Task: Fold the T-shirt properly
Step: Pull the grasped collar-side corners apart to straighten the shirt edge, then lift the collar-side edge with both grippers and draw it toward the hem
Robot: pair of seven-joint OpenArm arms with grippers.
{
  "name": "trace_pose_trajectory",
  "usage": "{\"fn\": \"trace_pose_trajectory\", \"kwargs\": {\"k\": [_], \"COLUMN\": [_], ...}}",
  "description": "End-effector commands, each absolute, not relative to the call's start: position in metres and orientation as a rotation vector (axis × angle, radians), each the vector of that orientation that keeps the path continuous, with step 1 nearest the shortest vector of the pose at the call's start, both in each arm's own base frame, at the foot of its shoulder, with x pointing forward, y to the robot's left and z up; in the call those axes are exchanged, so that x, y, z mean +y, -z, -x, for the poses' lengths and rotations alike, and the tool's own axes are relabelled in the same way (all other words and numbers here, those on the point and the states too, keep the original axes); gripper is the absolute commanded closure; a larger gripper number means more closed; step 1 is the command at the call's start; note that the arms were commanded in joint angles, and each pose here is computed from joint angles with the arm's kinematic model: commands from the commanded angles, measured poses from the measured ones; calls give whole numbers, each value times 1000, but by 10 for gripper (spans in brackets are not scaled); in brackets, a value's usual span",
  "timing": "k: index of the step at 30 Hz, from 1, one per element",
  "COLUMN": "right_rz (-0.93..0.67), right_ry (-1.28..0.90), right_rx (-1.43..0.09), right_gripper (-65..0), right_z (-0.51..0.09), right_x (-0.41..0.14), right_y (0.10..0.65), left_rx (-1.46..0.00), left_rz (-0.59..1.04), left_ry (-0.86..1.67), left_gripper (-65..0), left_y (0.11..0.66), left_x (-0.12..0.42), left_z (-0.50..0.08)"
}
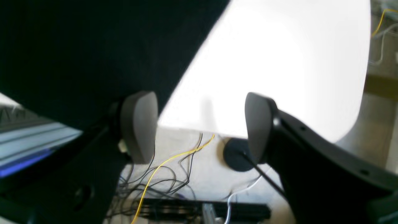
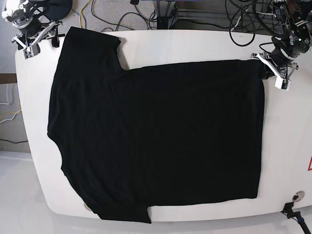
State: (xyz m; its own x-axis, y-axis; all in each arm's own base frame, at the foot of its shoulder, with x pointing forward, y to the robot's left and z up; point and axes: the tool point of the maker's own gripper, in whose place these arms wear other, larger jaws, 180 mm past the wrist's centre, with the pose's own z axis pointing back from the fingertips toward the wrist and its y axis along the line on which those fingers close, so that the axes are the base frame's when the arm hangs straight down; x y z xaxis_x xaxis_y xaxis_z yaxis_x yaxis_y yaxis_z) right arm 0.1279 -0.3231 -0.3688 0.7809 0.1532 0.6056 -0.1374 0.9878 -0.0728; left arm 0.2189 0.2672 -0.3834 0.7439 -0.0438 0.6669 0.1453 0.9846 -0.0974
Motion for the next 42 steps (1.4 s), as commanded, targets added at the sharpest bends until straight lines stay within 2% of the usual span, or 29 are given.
{"fn": "trace_pose_trajectory", "kwargs": {"k": [1, 11, 23, 25, 26, 30, 42], "right_rz": [28, 11, -111, -125, -142, -149, -156], "right_ry": [-129, -36, -172, -193, -135, -143, -143], "right_rx": [-654, -555, -485, -484, -574, -608, -596], "right_gripper": [-410, -385, -388, -387, -391, -391, -395], "right_z": [-130, -126, -142, -144, -160, -165, -165], "right_x": [-339, -356, -298, -291, -280, -268, -265], "right_y": [370, 407, 434, 436, 431, 423, 423], "left_rx": [-766, -765, -754, -757, -669, -659, -661], "left_rz": [148, 150, 147, 146, 140, 140, 114], "left_ry": [119, 124, 118, 118, 91, 91, 115], "left_gripper": [0, 0, 0, 0, -14, -15, -15], "left_y": [372, 372, 376, 375, 396, 399, 393], "left_x": [268, 268, 269, 269, 270, 269, 279], "left_z": [-225, -223, -223, -223, -202, -199, -203]}}
